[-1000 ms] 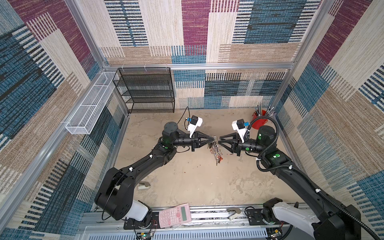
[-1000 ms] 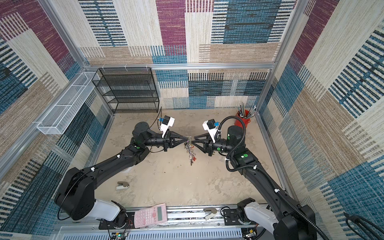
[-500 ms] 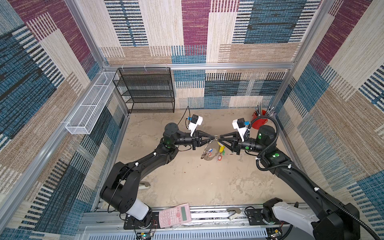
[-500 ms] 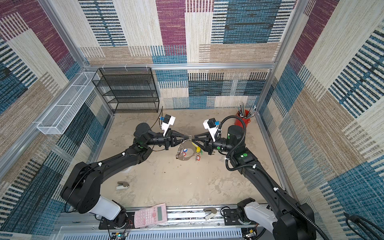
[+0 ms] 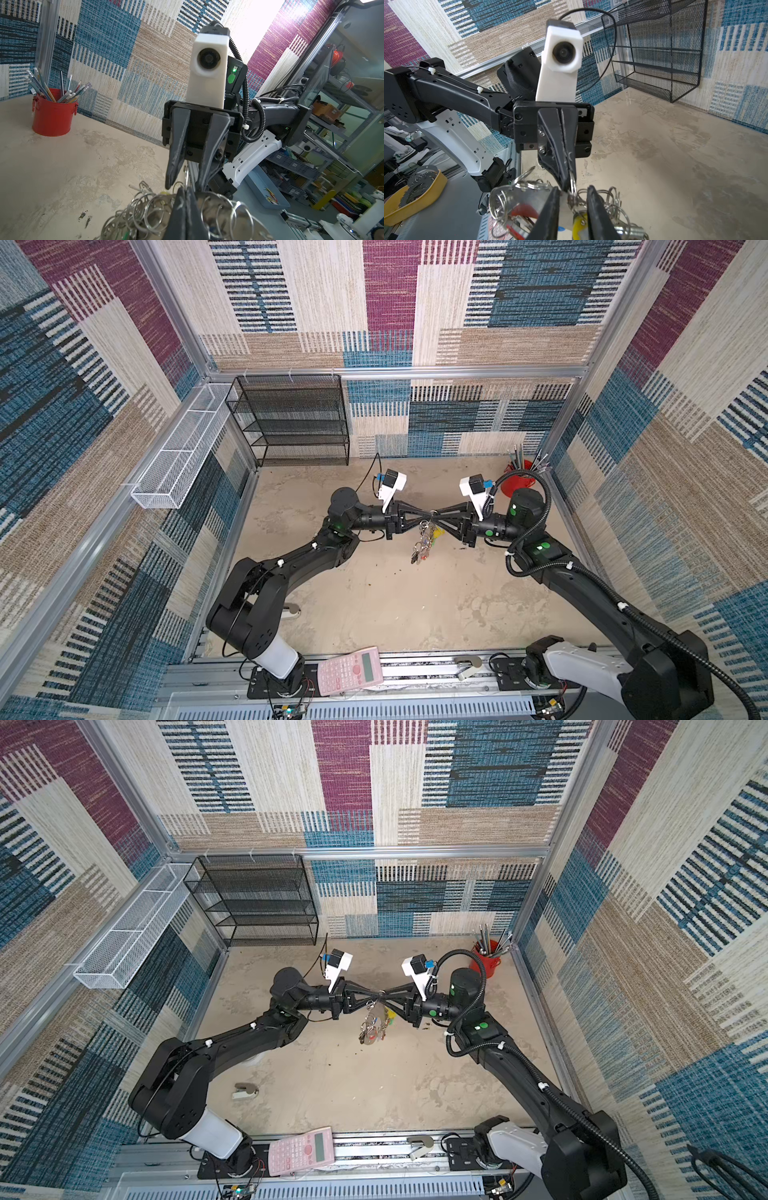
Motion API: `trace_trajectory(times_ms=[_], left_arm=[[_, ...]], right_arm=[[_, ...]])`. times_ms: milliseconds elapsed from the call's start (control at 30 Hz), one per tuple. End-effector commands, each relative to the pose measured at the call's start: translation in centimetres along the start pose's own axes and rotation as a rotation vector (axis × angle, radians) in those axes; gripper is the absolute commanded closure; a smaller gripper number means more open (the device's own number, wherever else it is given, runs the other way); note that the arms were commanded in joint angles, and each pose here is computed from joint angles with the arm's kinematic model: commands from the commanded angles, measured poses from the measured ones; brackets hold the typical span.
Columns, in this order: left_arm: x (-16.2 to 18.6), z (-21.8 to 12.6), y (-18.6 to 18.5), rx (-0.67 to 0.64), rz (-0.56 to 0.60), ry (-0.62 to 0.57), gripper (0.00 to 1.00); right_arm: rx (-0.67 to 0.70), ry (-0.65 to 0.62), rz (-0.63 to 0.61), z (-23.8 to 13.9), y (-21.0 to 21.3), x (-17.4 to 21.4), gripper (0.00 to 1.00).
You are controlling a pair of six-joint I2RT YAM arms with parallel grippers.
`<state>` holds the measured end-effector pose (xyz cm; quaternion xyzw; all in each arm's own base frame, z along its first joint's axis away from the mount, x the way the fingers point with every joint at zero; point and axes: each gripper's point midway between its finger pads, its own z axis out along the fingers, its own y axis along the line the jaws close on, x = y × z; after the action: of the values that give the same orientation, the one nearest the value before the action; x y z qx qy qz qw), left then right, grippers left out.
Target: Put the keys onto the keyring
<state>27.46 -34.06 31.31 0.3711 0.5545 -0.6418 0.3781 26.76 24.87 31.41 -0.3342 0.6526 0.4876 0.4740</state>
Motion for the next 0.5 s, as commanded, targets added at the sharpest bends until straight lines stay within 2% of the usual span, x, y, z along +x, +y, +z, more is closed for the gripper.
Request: trace_trajectory(times_ms=[0, 267, 467], left_arm=[[-1.03, 0.09, -0.85, 0.03, 0.033, -0.03, 1.0], [-0.74, -0.04, -0.53, 0.003, 0.038, -0.017, 1.0], [-0.48, -0.04, -0.38, -0.011, 0.039, 0.01, 1.0]], right_arm=[[-0.013, -0.034, -0.015, 0.06, 0.28, -0.87, 0.78], [-0.013, -0.039, -0.013, -0.05, 0.38, -0.87, 0.98], [-0.021, -0.031, -0.016, -0.08, 0.57, -0.72, 1.0]])
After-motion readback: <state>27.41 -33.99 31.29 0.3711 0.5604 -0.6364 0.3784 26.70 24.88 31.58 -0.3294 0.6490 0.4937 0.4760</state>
